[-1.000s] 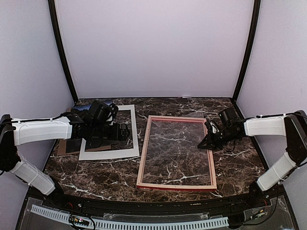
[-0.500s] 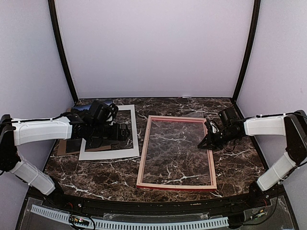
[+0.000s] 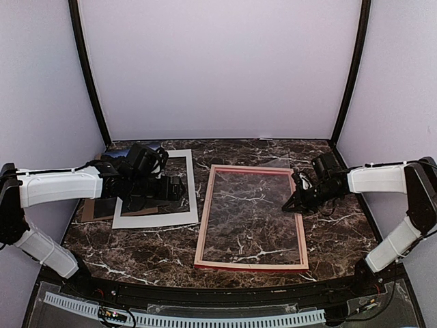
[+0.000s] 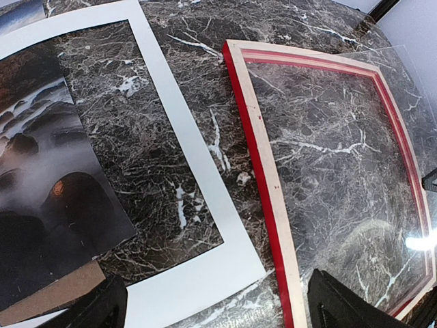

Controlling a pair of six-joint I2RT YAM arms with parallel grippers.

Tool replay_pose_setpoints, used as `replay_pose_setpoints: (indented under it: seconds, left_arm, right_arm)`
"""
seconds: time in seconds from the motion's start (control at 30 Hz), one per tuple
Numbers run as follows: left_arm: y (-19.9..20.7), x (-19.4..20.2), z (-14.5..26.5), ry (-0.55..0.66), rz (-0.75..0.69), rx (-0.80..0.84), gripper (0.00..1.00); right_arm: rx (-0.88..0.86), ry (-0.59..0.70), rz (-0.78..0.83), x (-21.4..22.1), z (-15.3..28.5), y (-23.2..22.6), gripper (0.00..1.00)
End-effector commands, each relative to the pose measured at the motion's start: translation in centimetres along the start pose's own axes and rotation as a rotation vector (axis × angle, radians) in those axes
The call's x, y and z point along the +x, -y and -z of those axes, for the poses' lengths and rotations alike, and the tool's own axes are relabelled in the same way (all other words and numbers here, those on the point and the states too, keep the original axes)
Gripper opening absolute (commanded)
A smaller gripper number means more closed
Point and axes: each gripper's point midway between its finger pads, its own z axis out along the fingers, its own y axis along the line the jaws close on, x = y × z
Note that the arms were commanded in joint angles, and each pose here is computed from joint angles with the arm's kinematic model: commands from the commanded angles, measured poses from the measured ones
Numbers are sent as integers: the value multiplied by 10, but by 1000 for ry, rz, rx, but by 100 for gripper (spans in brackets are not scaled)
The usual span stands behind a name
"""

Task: Put the photo into the frame
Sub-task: Place the glass panel at the frame body.

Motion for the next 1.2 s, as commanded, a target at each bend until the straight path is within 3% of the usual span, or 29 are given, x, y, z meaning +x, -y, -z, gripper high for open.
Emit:
replay_pose_setpoints:
  seconds: [0.0,0.53,1.17]
  left_arm:
    - [0,2,1,4,-13,6,95]
    - [3,7,-5,-16,-14,17,95]
    - [16,18,-20,-48,-40,26,95]
  right_arm:
    - [18,13,11,-5,0,3,0]
    - [-3,14,-17,-2,-3,4,2]
    - [1,8,-36,0,-3,3,28]
